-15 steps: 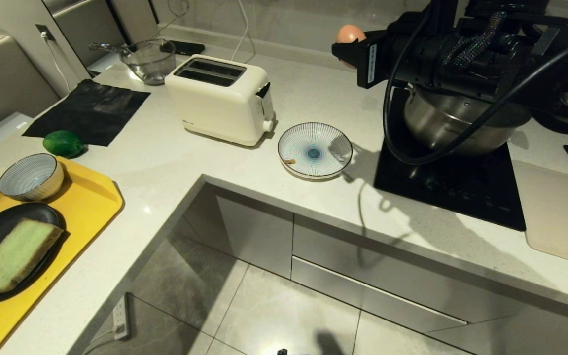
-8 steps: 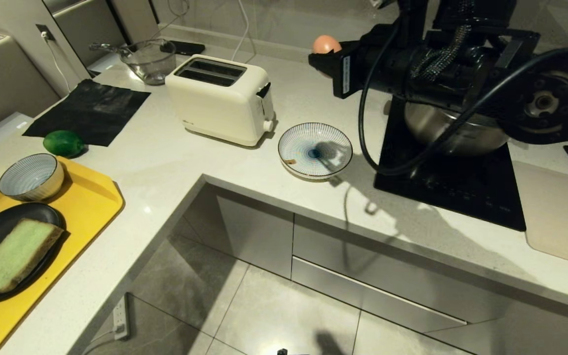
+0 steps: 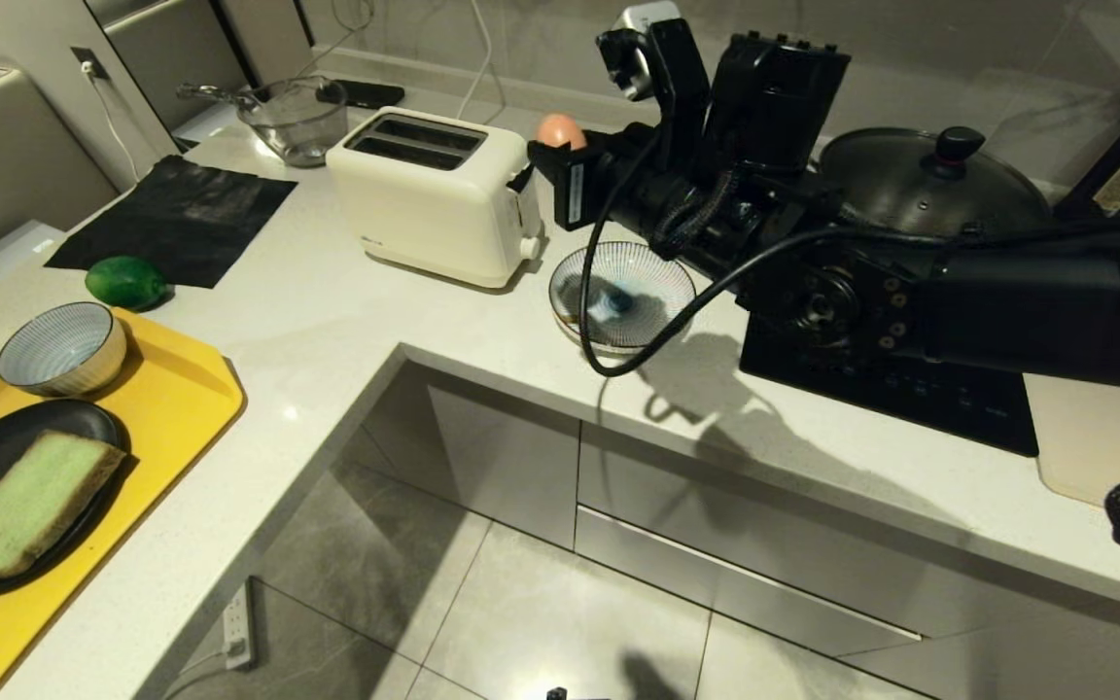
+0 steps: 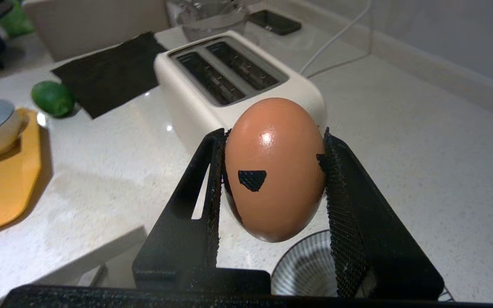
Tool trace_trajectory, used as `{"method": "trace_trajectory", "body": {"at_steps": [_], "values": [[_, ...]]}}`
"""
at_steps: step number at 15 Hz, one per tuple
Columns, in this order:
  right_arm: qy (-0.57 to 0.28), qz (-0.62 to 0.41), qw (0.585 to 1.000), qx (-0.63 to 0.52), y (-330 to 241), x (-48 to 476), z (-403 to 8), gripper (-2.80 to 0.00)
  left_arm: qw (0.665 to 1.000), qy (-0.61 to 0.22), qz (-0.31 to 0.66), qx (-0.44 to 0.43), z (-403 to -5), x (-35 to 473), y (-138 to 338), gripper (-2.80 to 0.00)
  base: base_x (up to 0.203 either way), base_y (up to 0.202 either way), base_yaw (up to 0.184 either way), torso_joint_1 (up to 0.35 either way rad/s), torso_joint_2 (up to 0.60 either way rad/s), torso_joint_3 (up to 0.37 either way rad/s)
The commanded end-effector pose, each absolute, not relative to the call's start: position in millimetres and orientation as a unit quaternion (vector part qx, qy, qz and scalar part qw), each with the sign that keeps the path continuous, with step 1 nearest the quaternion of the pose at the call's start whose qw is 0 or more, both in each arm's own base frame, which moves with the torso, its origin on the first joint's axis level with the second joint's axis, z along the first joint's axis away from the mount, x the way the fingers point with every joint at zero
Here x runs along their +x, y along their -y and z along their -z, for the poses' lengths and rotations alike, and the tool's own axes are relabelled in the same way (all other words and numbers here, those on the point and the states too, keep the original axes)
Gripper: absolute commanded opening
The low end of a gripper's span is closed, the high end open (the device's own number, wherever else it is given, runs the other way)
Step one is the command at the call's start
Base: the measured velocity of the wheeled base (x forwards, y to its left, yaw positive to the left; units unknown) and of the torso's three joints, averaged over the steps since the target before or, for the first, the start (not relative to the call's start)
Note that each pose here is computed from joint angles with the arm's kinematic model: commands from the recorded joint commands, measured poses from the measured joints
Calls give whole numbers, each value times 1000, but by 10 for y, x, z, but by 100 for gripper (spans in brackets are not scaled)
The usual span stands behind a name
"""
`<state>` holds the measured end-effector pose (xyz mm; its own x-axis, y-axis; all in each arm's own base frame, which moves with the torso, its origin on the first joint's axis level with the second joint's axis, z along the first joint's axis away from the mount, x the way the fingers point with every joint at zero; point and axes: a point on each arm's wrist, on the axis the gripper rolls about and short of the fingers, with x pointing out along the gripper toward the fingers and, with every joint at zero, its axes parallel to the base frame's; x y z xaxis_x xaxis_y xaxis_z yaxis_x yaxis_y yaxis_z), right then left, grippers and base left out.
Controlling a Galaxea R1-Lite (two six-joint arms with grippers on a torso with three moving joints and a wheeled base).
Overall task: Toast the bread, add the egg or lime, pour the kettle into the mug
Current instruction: Put the egg in the bowl
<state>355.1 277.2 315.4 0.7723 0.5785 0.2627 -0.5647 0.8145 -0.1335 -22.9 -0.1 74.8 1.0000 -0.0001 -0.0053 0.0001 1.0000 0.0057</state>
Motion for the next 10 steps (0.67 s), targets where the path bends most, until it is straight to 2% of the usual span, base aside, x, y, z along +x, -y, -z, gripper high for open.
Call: {"method": "trace_trajectory", "body": {"at_steps": [1, 10], "values": [[153, -298, 942, -21, -2762, 3604, -3118, -280, 1000, -3, -1, 3, -748, -228, 1, -280, 0, 0, 0, 0, 0, 0], [187, -267, 945, 4, -2552, 3362, -3528, -280, 1000, -3, -1, 3, -749, -228, 1, -280, 0, 0, 0, 0, 0, 0]]}}
